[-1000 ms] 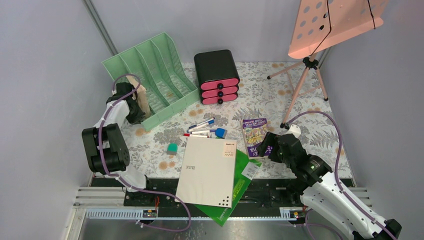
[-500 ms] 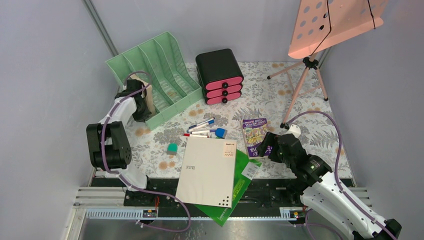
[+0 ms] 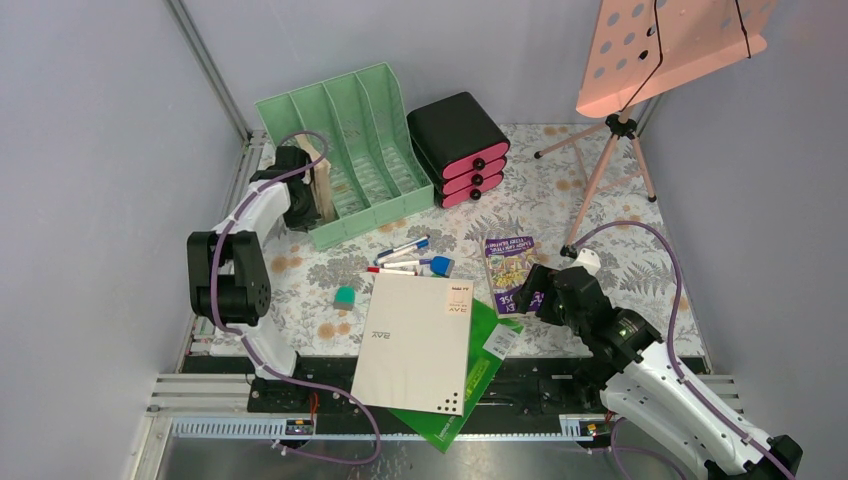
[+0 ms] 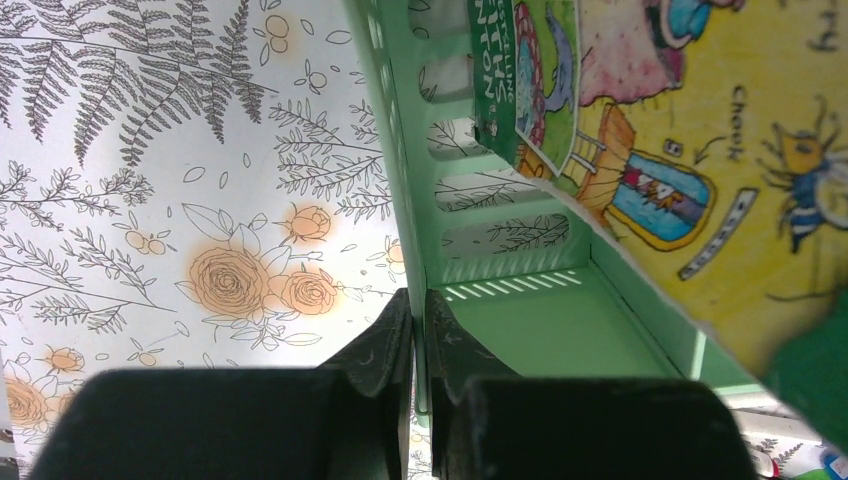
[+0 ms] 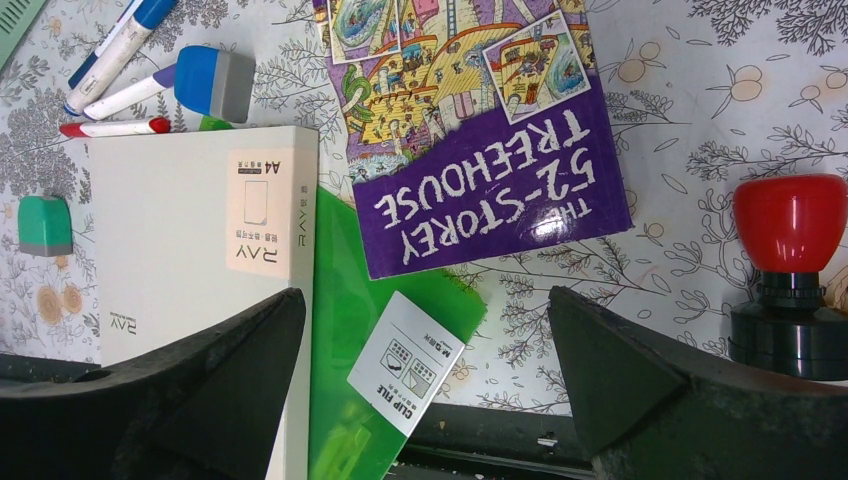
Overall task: Organize the desk
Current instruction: Move the storage box to the center of the board.
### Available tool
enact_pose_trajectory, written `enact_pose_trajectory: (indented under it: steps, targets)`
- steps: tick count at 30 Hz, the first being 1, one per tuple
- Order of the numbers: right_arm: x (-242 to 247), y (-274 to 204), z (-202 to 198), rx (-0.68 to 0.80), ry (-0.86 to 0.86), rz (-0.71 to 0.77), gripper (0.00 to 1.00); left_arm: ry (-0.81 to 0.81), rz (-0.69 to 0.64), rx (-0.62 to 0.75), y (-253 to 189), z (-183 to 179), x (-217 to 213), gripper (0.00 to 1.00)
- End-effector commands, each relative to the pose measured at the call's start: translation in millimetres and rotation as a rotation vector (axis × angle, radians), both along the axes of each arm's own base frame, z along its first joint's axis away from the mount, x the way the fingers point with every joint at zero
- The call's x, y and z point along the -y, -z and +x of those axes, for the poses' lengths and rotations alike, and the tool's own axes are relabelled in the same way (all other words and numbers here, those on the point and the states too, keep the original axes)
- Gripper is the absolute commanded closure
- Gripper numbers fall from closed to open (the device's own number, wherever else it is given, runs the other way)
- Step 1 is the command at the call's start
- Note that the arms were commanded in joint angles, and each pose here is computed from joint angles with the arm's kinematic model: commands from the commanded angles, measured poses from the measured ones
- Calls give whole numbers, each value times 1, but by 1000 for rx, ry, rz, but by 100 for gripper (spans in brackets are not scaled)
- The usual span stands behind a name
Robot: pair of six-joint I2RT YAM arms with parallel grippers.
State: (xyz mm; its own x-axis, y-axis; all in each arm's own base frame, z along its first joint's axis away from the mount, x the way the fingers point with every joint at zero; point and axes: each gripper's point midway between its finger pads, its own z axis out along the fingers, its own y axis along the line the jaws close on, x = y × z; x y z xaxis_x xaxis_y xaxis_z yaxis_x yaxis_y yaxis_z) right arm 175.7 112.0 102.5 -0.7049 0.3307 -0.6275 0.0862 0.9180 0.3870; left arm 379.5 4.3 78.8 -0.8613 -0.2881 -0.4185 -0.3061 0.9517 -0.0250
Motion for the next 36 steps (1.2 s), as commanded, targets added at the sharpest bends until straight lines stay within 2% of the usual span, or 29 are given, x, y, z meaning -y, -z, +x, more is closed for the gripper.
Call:
enact_pose_trajectory:
  steps: [1,5,6,7,9,12,16,20,24,27,36]
  targets:
    - [-4,-16,9,48,7,27,1,52,43,118,-34,21,1,100]
    - [-4,-16,8,47,3,25,1,3,74,111,-34,16,-9,99]
    - [-4,-16,9,47,2,25,1,-1,74,111,-35,15,-9,88]
    - [-4,-16,9,46,3,23,1,-6,75,114,-37,14,-10,70]
    - [-4,-15,8,43,2,22,1,-21,84,128,-44,10,-12,48]
    - [-5,-15,9,45,5,29,1,-39,86,169,-58,4,-13,34]
    - [-5,-15,9,43,1,26,1,-36,53,226,-77,-10,-8,24]
    - [-7,-15,9,40,-6,26,1,-35,-5,298,-96,-31,2,21]
    - [-7,-15,9,37,-6,23,1,-16,-123,343,-102,-54,22,19]
    - [-7,-14,9,35,-4,27,1,82,-314,373,-98,-71,66,18]
    - [-7,-13,9,28,-4,20,1,252,-685,358,-87,-108,186,21]
